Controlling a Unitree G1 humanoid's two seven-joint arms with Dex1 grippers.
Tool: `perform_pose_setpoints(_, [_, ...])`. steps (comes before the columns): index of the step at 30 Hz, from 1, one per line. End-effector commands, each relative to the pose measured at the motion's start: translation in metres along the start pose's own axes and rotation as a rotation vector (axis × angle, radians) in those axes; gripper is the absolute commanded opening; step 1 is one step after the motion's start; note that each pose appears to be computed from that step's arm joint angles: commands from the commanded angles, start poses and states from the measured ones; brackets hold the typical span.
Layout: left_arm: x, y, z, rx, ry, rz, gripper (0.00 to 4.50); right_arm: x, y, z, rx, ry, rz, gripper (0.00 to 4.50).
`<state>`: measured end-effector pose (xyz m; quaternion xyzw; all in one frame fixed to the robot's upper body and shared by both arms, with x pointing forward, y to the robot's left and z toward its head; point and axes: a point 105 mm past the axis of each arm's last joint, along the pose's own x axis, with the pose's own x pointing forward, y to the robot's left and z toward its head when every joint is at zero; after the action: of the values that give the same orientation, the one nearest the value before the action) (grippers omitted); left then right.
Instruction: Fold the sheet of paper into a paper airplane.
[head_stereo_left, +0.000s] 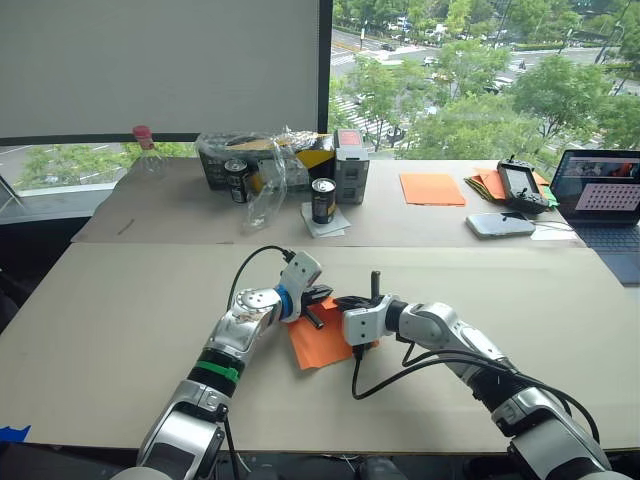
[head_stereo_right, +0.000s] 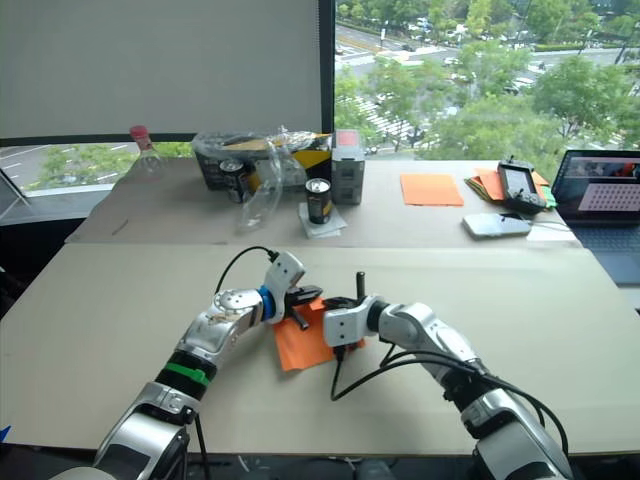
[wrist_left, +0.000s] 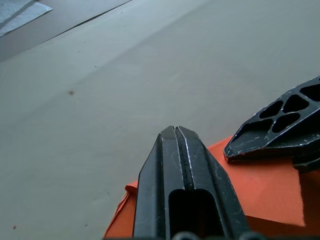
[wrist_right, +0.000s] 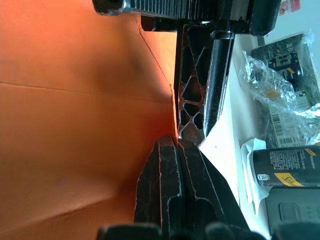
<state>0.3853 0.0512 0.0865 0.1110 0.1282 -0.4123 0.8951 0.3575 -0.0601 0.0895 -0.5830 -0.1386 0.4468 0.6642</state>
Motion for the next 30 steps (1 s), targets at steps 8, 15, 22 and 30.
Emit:
perform_pose_setpoints(8, [0.002,-0.006,-0.006,0.018,-0.01,0.002,0.0,-0.012,0.011,-0.013,-0.029,0.044,0.124,1.9])
perform_pose_setpoints(15, [0.003,-0.009,-0.012,0.014,-0.008,-0.004,0.0,-0.047,-0.016,0.009,0.077,-0.017,0.085,1.9])
perform_pose_setpoints(22, [0.005,-0.011,-0.013,0.013,-0.005,-0.01,0.0,-0.068,-0.035,0.002,0.352,-0.036,-0.03,1.38])
perform_pose_setpoints(30, [0.003,-0.008,-0.014,0.016,-0.003,-0.002,0.0,-0.036,-0.032,0.0,0.636,0.024,-0.072,0.03])
